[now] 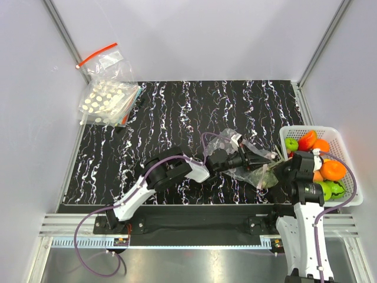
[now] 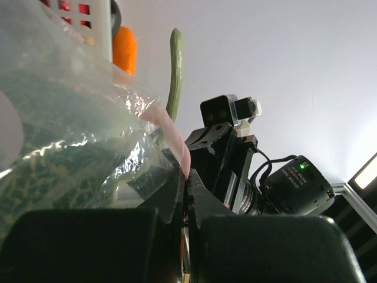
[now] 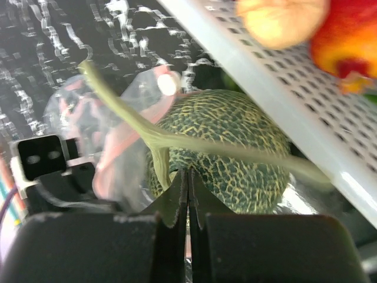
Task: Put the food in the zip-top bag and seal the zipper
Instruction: Place the fake fruit in the zipper food storage bag.
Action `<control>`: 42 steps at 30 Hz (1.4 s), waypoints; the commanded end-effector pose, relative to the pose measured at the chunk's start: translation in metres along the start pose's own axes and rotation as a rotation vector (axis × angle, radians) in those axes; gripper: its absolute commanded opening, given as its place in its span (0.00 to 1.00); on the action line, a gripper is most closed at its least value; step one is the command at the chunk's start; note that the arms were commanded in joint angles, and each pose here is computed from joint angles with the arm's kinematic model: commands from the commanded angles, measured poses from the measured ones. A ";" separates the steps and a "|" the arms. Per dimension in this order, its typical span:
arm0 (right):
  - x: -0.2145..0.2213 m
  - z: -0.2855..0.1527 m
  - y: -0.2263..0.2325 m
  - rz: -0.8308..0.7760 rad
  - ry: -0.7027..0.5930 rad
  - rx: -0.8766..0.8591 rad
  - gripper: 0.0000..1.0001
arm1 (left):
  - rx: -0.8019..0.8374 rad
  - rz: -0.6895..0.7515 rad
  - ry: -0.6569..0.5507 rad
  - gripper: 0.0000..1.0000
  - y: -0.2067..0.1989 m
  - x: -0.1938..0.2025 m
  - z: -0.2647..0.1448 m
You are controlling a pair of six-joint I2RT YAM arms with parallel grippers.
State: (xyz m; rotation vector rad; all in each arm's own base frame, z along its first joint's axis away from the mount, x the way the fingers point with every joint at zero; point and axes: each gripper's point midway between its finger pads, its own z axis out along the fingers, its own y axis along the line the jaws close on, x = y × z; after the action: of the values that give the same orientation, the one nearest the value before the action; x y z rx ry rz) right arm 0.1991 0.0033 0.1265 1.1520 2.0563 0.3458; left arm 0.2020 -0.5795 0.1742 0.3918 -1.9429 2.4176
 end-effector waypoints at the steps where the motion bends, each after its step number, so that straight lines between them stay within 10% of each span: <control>1: 0.006 0.006 0.011 -0.023 0.028 -0.076 0.00 | 0.069 0.052 0.077 0.00 -0.015 0.013 -0.007; 19: 0.047 0.037 0.048 -0.075 0.276 -0.292 0.00 | -0.195 0.245 0.120 0.02 0.023 -0.027 -0.056; 33: -0.027 -0.018 0.066 -0.229 0.032 -0.187 0.13 | -0.214 0.299 0.126 0.02 0.011 -0.028 -0.047; 42: -0.024 -0.044 0.025 -0.053 -0.009 -0.010 0.07 | -0.210 0.321 0.125 0.02 0.001 -0.024 -0.045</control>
State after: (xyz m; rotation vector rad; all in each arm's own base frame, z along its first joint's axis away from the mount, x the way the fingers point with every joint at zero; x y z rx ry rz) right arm 0.2084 0.0134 0.1833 0.9478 2.0874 0.3974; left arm 0.2196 -0.5294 0.1196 0.0220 -2.3646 2.1882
